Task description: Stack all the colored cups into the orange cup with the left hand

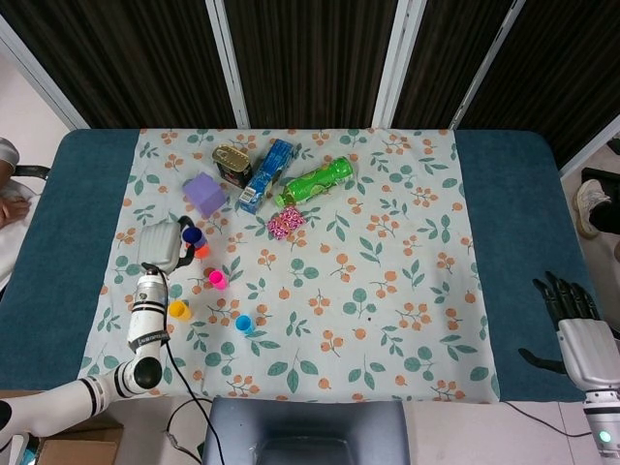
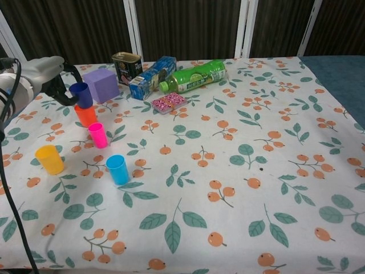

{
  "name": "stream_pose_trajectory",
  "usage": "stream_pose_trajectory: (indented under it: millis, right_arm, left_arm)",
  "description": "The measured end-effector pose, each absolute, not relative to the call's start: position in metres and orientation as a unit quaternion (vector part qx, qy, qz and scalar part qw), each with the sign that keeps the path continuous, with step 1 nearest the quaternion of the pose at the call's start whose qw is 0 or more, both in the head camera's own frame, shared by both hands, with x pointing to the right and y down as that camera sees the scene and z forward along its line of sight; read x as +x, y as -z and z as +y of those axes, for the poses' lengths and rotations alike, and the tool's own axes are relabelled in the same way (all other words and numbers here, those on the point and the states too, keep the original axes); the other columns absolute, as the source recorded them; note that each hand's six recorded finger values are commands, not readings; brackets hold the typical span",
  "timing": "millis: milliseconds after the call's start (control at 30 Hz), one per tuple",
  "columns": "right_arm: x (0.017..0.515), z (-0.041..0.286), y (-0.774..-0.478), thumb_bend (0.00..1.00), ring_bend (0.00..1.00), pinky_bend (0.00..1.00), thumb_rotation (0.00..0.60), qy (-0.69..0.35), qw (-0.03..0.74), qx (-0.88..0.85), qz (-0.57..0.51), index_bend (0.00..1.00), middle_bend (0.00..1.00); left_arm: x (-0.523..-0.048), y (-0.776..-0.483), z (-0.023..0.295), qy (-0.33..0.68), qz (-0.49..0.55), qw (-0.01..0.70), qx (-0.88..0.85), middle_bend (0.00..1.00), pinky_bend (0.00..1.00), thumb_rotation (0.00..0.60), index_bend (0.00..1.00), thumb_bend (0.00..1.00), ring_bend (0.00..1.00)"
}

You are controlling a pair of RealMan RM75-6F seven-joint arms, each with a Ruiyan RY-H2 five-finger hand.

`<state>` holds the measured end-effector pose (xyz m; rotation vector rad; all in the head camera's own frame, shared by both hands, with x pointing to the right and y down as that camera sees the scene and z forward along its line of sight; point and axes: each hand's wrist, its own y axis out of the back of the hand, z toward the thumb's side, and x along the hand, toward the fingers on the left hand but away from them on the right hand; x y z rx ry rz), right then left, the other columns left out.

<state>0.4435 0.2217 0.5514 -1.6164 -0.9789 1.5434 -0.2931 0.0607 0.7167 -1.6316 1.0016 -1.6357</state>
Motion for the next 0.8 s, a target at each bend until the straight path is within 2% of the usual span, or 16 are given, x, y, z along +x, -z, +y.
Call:
stream_pose_trajectory:
  millis: [200, 267, 300, 333, 400, 433, 600, 800]
  right_arm:
    - [0.445, 0.221, -0.55, 0.15, 0.0, 0.0, 0.6, -0.593, 0.343, -0.622, -0.379, 0.0, 0.0]
    - [0.445, 0.221, -0.55, 0.15, 0.0, 0.0, 0.6, -0.593, 0.343, -0.622, -0.379, 0.0, 0.0]
    - [0.445, 0.221, -0.55, 0.15, 0.0, 0.0, 0.6, -0.593, 0.342, -0.622, -0.379, 0.0, 0.0]
    - [0.445, 0.221, -0.549, 0.15, 0.0, 0.0, 0.6, -0.593, 0.342, -0.622, -0.38, 0.0, 0.0]
    - [0.445, 0.221, -0.549, 0.15, 0.0, 0.0, 0.6, -0.592, 0.342, -0.623, -0.38, 0.0, 0.0]
    - [0.445, 0.221, -0.549, 0.15, 0.0, 0.0, 0.6, -0.592, 0.342, -0.623, -0.38, 0.0, 0.0]
    - [0.444, 0.222, -0.551, 0.15, 0.0, 0.0, 0.6, -0.594, 0.342, -0.623, -0.377, 0.0, 0.0]
    - [0.443, 0.223, -0.553, 0.15, 0.0, 0.0, 0.6, -0.596, 0.342, -0.624, -0.372, 0.0, 0.0]
  left_arm:
    - [-0.294, -0.724, 0.06, 0.621, 0.376, 0.308, -0.615, 1.0, 1.0, 0.6, 0.56, 0.39, 1.0]
    - [-0.294, -0.724, 0.06, 0.621, 0.375, 0.308, -0.615, 1.0, 1.0, 0.6, 0.52, 0.39, 1.0]
    - [-0.295, -0.724, 0.06, 0.622, 0.375, 0.309, -0.614, 1.0, 1.0, 0.6, 0.45, 0.39, 1.0]
    - [-0.297, -0.725, 0.06, 0.625, 0.374, 0.308, -0.613, 1.0, 1.0, 0.6, 0.3, 0.39, 1.0]
    - [-0.3, -0.729, 0.061, 0.63, 0.369, 0.305, -0.612, 1.0, 1.0, 0.6, 0.08, 0.39, 1.0]
    - [-0.302, -0.731, 0.062, 0.633, 0.365, 0.304, -0.611, 1.0, 1.0, 0.6, 0.02, 0.39, 1.0]
    - [-0.299, -0.729, 0.065, 0.624, 0.366, 0.303, -0.62, 1.0, 1.0, 0.6, 0.0, 0.39, 1.0]
    - [-0.284, -0.712, 0.076, 0.595, 0.366, 0.307, -0.646, 1.0, 1.0, 0.6, 0.0, 0.38, 1.0]
